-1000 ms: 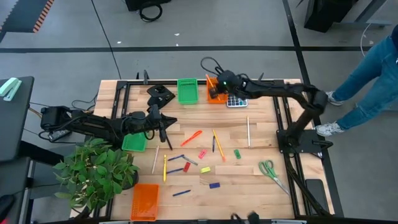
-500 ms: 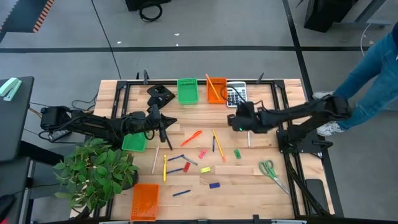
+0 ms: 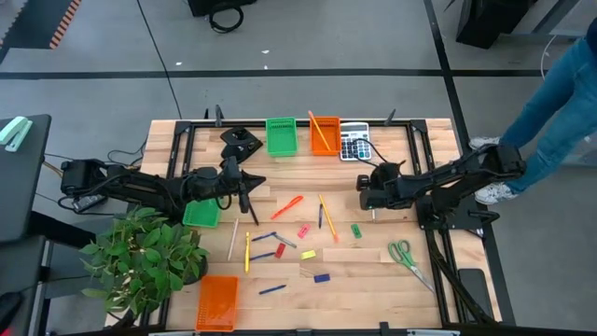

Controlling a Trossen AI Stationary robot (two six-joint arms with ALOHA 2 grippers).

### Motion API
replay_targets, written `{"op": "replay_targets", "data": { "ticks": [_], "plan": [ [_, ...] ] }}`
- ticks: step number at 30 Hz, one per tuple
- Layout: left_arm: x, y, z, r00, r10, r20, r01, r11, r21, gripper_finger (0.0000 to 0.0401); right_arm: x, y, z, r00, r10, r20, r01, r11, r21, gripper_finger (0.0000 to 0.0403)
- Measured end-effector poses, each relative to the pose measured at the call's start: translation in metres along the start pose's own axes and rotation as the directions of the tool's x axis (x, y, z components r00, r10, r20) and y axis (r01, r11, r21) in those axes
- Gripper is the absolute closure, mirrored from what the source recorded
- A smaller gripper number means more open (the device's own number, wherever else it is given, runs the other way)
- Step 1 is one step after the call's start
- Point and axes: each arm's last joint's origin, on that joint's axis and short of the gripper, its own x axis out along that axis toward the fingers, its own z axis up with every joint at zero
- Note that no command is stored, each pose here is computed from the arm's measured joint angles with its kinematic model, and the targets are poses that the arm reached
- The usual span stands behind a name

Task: Sort crayons/erasers/pens/pencils in bins
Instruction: Put the white pencil into the top orange bin

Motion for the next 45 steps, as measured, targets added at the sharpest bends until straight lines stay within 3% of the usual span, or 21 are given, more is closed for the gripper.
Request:
{"op": "replay_targets", "data": {
  "ticks": [6, 15, 22, 32, 36, 41, 45],
  "plan": [
    [0.000, 0.000, 0.000, 1.000, 0.000, 0.001, 0.000, 1.000, 0.000, 0.0383, 0.002, 0.002, -0.002, 0.999, 0.032, 0.023, -0.032, 0.999, 0.036, 0.0315],
    [-0.001, -0.007, -0.001, 0.999, -0.039, 0.000, 0.039, 0.999, 0.003, 0.0384, 0.014, 0.005, -0.018, 1.000, 0.000, 0.000, 0.000, 0.998, -0.059, 0.0314],
    [-0.001, -0.008, 0.003, 0.999, -0.043, 0.034, 0.042, 0.999, 0.025, 0.0382, 0.015, 0.013, -0.037, 0.998, 0.057, 0.007, -0.056, 0.996, -0.073, 0.0314],
    [-0.001, -0.007, 0.002, 0.999, -0.006, 0.033, 0.004, 0.999, 0.049, 0.0384, 0.022, 0.009, -0.062, 0.996, 0.046, 0.081, -0.038, 0.995, -0.097, 0.0315],
    [-0.001, -0.006, 0.002, 0.999, 0.020, 0.037, -0.022, 0.998, 0.059, 0.0376, 0.015, 0.012, -0.063, 0.994, 0.084, 0.069, -0.076, 0.990, -0.115, 0.0315],
    [-0.001, -0.004, 0.002, 0.998, 0.041, 0.040, -0.044, 0.997, 0.060, 0.0379, 0.007, 0.021, -0.056, 0.990, 0.142, 0.012, -0.142, 0.989, -0.040, 0.0315],
    [-0.001, -0.004, 0.003, 0.998, 0.043, 0.040, -0.045, 0.997, 0.060, 0.0387, -0.003, 0.034, -0.050, 0.968, 0.249, 0.013, -0.249, 0.968, 0.018, 0.0315]
  ]
}}
